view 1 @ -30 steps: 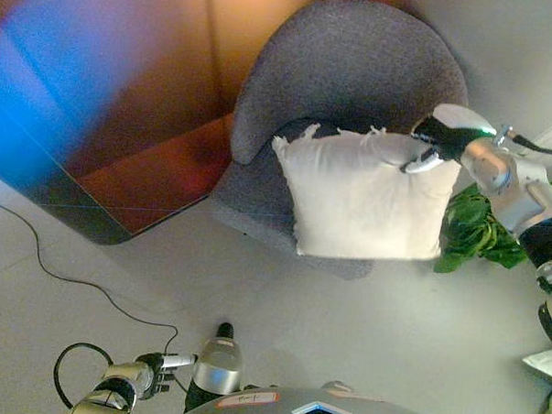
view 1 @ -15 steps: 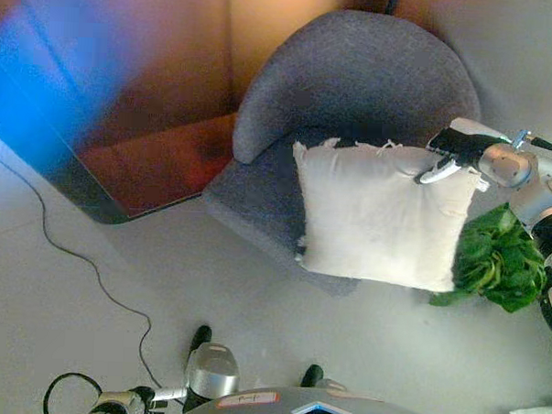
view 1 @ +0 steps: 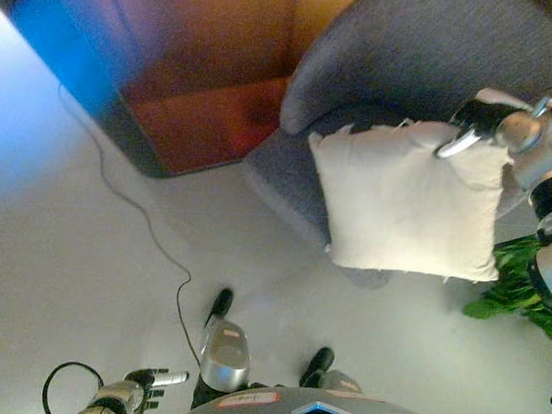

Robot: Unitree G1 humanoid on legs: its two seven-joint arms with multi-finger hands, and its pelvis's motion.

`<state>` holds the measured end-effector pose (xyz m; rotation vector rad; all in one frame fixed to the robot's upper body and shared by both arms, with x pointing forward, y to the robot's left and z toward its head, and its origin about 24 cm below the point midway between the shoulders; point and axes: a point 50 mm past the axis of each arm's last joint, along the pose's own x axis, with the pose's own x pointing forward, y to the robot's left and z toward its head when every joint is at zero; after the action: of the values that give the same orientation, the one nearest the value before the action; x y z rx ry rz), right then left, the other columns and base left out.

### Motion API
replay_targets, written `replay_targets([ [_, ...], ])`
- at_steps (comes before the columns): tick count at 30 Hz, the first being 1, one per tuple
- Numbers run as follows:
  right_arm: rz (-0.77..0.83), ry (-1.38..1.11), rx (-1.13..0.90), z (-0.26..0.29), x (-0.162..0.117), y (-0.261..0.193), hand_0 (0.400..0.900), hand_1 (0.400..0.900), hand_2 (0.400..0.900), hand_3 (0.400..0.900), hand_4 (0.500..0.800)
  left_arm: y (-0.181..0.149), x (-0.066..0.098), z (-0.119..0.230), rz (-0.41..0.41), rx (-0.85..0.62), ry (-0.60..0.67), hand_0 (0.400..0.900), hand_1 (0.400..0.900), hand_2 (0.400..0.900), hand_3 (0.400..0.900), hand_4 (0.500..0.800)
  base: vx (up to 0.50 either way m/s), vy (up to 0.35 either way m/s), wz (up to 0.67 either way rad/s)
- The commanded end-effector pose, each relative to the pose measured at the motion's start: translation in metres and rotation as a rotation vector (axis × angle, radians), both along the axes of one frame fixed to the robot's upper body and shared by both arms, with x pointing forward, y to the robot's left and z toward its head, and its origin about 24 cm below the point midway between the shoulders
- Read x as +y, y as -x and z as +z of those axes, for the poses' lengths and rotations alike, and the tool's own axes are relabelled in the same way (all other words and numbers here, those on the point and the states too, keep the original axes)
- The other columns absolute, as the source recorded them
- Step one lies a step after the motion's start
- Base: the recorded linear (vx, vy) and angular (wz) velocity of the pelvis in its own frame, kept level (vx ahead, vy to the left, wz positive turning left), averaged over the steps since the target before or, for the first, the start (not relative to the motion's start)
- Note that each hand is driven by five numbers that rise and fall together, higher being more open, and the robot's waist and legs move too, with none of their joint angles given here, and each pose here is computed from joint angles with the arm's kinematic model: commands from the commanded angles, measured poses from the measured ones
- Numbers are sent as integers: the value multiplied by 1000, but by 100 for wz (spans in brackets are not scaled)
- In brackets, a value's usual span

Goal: Pick up the pillow and put it on the sofa.

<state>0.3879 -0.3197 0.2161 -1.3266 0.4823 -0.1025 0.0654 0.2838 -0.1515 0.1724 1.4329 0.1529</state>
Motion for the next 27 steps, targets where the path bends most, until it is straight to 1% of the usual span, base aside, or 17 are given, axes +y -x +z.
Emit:
replay_targets([
  [1, -28, 46, -357, 103, 10, -1, 400, 400, 400, 400, 500, 3, 23, 8, -26, 33, -63, 900, 900, 900, 900, 800, -99, 0, 14],
  [2, -48, 70, -387, 108, 8, 1, 806, 806, 806, 806, 744, 5, 21, 7, -25, 29, -54, 900, 900, 900, 900, 800, -86, 24, 11],
  [3, -72, 99, -388, 110, 6, 2, 900, 900, 900, 900, 800, 6, 19, 7, -22, 29, -47, 900, 900, 900, 900, 800, -51, 28, 8],
  [5, -83, 131, -388, 112, 3, 3, 900, 900, 900, 900, 800, 7, 16, 5, -18, 31, -35, 900, 900, 900, 900, 800, -26, 19, 7],
  [12, -119, 178, -374, 112, -3, 6, 900, 900, 900, 900, 800, 11, 15, 4, -1, 33, -14, 900, 900, 900, 900, 800, 29, 27, -8],
  [18, -172, 197, -360, 113, -14, 12, 900, 900, 900, 900, 800, 18, 14, 3, 6, 55, 6, 900, 900, 900, 900, 800, 26, 20, -11],
  [27, -276, 190, -275, 96, -49, 30, 900, 900, 900, 900, 800, 42, 19, 3, 18, 124, -11, 900, 900, 900, 900, 800, 67, -7, -16],
])
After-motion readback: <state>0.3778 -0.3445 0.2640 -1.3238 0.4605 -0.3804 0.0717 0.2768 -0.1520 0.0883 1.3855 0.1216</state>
